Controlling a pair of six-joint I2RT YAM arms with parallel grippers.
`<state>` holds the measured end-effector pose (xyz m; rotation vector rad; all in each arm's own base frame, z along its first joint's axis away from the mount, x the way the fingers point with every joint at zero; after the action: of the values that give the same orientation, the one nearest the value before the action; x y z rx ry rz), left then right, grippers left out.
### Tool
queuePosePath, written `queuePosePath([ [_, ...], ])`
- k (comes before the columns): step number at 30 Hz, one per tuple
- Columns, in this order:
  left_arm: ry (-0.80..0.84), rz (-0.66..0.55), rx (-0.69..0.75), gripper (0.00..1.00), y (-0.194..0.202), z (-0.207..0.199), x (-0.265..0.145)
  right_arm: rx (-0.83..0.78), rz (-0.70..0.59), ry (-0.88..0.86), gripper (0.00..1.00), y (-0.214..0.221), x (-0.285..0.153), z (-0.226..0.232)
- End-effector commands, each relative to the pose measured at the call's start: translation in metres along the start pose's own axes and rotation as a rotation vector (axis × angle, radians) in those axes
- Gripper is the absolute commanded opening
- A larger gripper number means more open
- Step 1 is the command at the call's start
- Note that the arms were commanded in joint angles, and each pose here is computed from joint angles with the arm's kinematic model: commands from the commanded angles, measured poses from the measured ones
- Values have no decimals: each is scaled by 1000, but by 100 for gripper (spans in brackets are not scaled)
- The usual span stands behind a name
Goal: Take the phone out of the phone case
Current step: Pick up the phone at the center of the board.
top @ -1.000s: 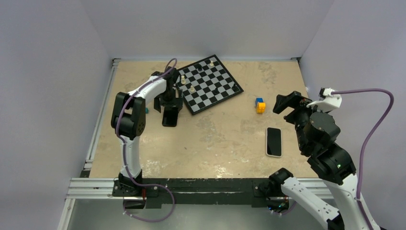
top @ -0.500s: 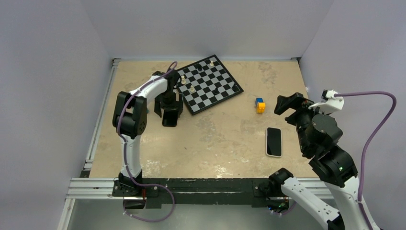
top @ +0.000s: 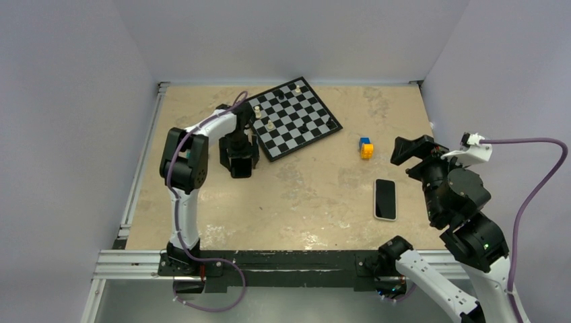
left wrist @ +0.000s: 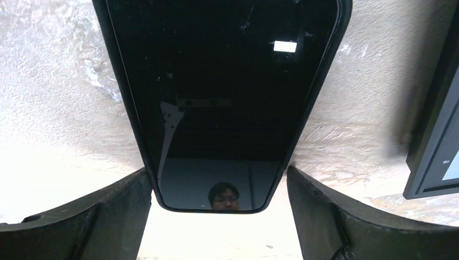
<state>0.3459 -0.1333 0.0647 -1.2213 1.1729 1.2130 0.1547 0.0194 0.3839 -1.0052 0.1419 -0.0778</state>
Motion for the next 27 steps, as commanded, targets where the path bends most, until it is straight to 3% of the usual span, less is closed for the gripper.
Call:
queuePosePath([
  [1,-51,2,-31,91,11,2,13,32,-1,-14,99,3,3,4],
  [3,-50,10,-30,82,11,2,13,34,8,-25,99,6,5,6],
  [8,-2,-60,-27,45,13,0,-1,8,49,-31,99,17,13,11],
  [10,26,-96,-15,36,11,-1,-13,1,85,-33,99,24,16,14],
  [11,43,-112,-8,28,11,-2,-19,6,100,-39,99,26,17,16],
  [13,48,-139,-10,1,11,-1,-28,3,125,-59,99,30,18,20],
  [20,204,-201,-51,0,32,-9,-56,24,164,-136,99,40,23,34],
  [27,448,-280,-73,0,82,-16,-87,-33,382,-286,98,101,43,57],
])
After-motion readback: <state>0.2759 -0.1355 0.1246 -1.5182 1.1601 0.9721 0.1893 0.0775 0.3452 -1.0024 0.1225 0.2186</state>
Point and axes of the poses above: each gripper's point midway between its finger pads, its own x axis out along the fingers, its own z axis along the line the jaws close on, y = z × x, the point moved 5 cm from there along -x, back along the fingers, and after that the axes turned 8 degrees about x, right-handed, at the moved point
